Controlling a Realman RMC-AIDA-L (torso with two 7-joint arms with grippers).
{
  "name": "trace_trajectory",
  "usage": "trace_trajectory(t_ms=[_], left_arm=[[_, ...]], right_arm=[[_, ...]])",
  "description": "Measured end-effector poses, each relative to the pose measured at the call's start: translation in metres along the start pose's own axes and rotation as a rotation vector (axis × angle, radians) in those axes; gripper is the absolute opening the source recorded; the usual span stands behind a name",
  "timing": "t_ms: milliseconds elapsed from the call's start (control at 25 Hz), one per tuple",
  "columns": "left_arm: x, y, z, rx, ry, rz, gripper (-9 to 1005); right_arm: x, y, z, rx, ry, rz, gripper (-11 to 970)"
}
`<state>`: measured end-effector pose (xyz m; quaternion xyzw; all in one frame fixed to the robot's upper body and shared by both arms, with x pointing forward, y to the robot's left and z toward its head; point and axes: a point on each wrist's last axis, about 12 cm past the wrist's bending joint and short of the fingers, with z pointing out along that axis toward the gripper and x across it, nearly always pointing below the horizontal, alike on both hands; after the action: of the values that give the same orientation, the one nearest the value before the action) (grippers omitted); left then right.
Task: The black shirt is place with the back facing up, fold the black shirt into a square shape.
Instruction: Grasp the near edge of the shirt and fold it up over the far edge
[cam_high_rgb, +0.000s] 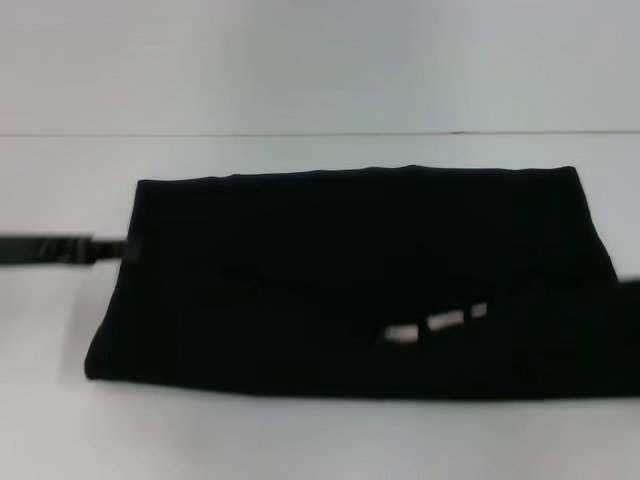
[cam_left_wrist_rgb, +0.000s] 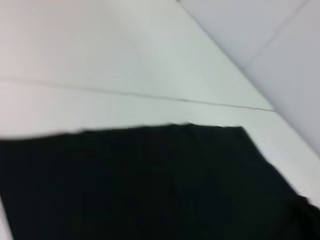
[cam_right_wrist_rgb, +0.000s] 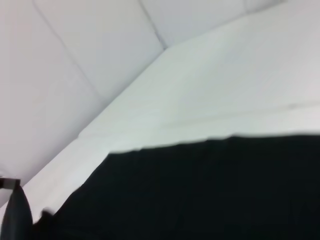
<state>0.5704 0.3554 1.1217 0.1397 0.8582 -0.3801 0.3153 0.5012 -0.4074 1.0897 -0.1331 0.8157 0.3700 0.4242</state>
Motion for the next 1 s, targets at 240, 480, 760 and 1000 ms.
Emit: trace_trajectory(t_ms=[240, 480, 760, 1000], left_arm=[[-0.043, 0.003, 0.037, -0.144, -0.03, 0.067, 24], [-0.061, 0.011, 0.063, -0.293, -0.098, 0.083, 25], [-0.069, 0.012, 0.087, -0.439, -0.122, 0.14, 26], [-0.076, 0.01, 0.093, -0.481, -0.142, 0.167, 28]], right_arm=[[-0.045, -0.017, 0.036, 0.127, -0.035, -0.002, 34], [-0.07, -0.027, 0.081, 0.266, -0.041, 0.014, 38], [-0.08, -0.028, 0.117, 0.366, -0.022, -0.006, 43], [-0.095, -0.023, 0.139, 0.413, -0.036, -0.044, 48]])
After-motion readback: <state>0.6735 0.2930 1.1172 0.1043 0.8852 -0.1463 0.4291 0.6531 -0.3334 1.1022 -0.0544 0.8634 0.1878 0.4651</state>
